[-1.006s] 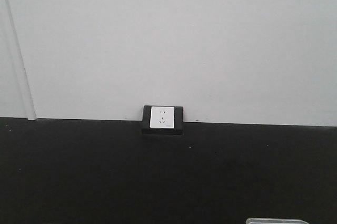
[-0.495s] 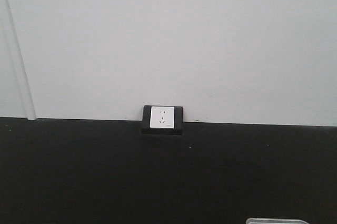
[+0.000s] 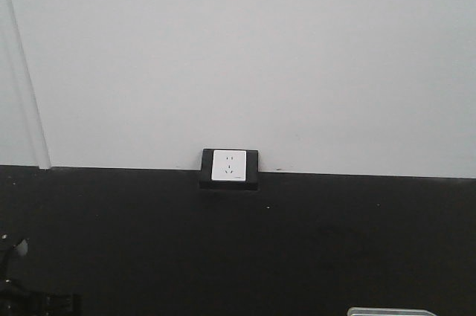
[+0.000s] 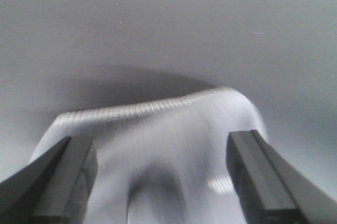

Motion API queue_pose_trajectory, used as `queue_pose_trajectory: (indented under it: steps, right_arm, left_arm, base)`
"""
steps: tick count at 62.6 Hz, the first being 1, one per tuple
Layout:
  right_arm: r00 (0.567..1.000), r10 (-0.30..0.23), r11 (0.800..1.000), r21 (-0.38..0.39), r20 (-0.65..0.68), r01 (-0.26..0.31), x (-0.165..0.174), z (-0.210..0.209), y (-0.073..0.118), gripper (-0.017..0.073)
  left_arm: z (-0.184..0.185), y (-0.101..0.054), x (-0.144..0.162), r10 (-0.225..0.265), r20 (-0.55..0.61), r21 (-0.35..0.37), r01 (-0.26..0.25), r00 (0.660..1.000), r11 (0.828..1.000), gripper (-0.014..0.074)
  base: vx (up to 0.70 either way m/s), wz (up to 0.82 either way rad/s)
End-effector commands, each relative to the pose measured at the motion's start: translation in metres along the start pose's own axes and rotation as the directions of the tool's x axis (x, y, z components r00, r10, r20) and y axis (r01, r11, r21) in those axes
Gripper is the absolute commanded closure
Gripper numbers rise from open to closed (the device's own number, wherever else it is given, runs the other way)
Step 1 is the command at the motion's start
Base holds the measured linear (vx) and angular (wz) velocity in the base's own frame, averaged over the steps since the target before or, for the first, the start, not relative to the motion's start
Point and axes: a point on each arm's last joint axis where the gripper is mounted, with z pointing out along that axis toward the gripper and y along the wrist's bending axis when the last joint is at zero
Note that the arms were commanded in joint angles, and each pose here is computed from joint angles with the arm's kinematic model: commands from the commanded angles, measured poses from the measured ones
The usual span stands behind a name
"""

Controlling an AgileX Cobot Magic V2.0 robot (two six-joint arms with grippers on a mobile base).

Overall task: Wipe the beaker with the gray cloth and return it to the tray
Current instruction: 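Grasp gray cloth with left gripper and glass beaker with right gripper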

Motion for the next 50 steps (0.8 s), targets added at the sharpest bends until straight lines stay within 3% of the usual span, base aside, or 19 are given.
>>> queue_pose_trajectory:
  steps: [1,11,18,23,28,32,37,50]
  right_arm:
    - [0.993,-0.014,1.000,0.015,0.117,0.012,-0.019,-0.004,-0.003,0.0026]
    - [0.993,-0.021,1.000,0.016,0.117,0.019,-0.019,-0.004,-0.003,0.0026]
    - [0.993,-0.020,1.000,0.016,0.113,0.018,-0.018,-0.004,-0.003,0.0026]
    - [0.996,0.023,1.000,0.009,0.081,-0.024,-0.016,-0.004,-0.002,0.0027]
    - [0.995,0.095,0.995,0.010,-0.008,-0.095,-0.011,0.001,-0.003,0.0033]
    - [0.983,0.134,0.991,0.024,-0.129,-0.132,-0.008,0.008,-0.003,0.0036]
    - [0.955,0.136,0.991,0.039,-0.265,-0.130,-0.016,0.018,-0.005,0.0036]
    - [0.864,0.066,0.996,-0.018,-0.498,-0.087,-0.046,0.057,-0.004,0.0036]
  left_arm:
    - [0.002,-0.004,-0.015,-0.012,0.036,0.014,0.011,0.999,1.000,0.0047]
    - [0.012,-0.002,-0.015,-0.016,-0.006,0.008,0.016,1.000,1.000,0.0181]
    - [0.009,-0.004,-0.015,-0.006,-0.002,0.013,0.006,1.000,1.000,0.0345]
    - [0.003,-0.005,-0.015,0.025,0.005,0.019,-0.025,1.000,0.999,0.0474]
    - [-0.008,-0.008,-0.016,0.097,0.031,0.029,-0.098,0.995,0.995,0.0596]
    - [-0.017,-0.011,-0.017,0.135,0.058,0.033,-0.137,0.989,0.990,0.0603]
    - [-0.035,-0.015,-0.018,0.156,0.112,0.041,-0.161,0.981,0.986,0.0599]
    - [-0.075,-0.023,-0.018,0.175,0.235,0.057,-0.194,0.956,0.979,0.0597]
  base:
    - [0.00,0.00]
    - [0.00,0.00]
    - [0.00,0.00]
    - [0.00,0.00]
    - [0.00,0.00]
    - [0.00,0.00]
    - [0.00,0.00]
    - [0.00,0.00]
